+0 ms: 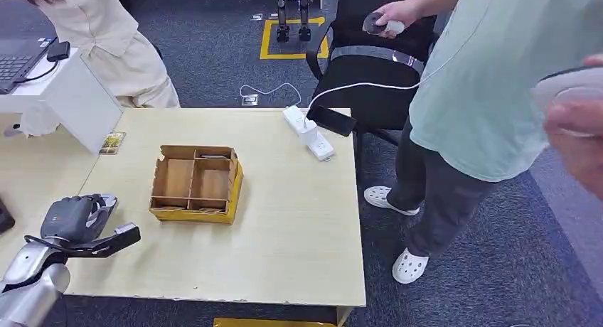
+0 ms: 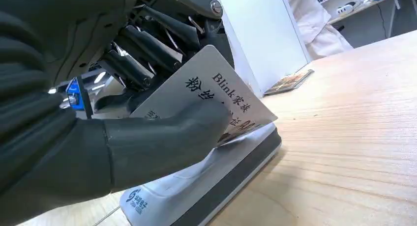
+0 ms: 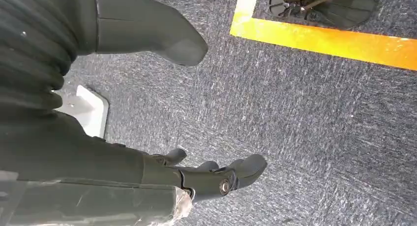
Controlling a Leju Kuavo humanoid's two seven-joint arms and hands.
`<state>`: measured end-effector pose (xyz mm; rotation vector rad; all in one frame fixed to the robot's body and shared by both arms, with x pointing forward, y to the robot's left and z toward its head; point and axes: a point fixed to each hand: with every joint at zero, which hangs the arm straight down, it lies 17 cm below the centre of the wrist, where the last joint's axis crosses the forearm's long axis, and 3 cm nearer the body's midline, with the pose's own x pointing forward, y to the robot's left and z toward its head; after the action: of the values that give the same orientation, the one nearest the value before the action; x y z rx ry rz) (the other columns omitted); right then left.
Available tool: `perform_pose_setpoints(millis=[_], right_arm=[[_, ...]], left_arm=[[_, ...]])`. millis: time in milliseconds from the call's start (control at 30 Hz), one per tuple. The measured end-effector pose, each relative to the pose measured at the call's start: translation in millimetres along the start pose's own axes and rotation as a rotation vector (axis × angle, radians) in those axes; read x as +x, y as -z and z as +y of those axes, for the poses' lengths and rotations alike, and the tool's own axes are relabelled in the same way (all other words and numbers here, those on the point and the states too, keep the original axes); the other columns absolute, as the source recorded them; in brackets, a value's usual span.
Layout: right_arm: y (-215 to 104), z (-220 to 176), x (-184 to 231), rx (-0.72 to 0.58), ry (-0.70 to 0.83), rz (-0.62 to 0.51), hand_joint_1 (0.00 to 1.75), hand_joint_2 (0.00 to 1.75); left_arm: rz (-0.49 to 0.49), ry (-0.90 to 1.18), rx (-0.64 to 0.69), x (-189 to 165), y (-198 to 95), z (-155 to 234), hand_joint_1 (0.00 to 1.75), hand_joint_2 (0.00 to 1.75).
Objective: Pass the card to the sensor for recognition and then transmit it.
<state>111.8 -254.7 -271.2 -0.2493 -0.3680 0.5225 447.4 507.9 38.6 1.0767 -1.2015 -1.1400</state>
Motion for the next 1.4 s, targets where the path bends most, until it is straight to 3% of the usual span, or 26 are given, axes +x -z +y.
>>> perform_pose_setpoints(millis=[1400], right_arm=[[0.0, 0.0, 0.0, 0.0, 0.0, 0.0, 0.0, 1.75]], left_arm=[[0.0, 0.0, 0.0, 0.1, 0.1, 0.1, 1.75, 1.75]])
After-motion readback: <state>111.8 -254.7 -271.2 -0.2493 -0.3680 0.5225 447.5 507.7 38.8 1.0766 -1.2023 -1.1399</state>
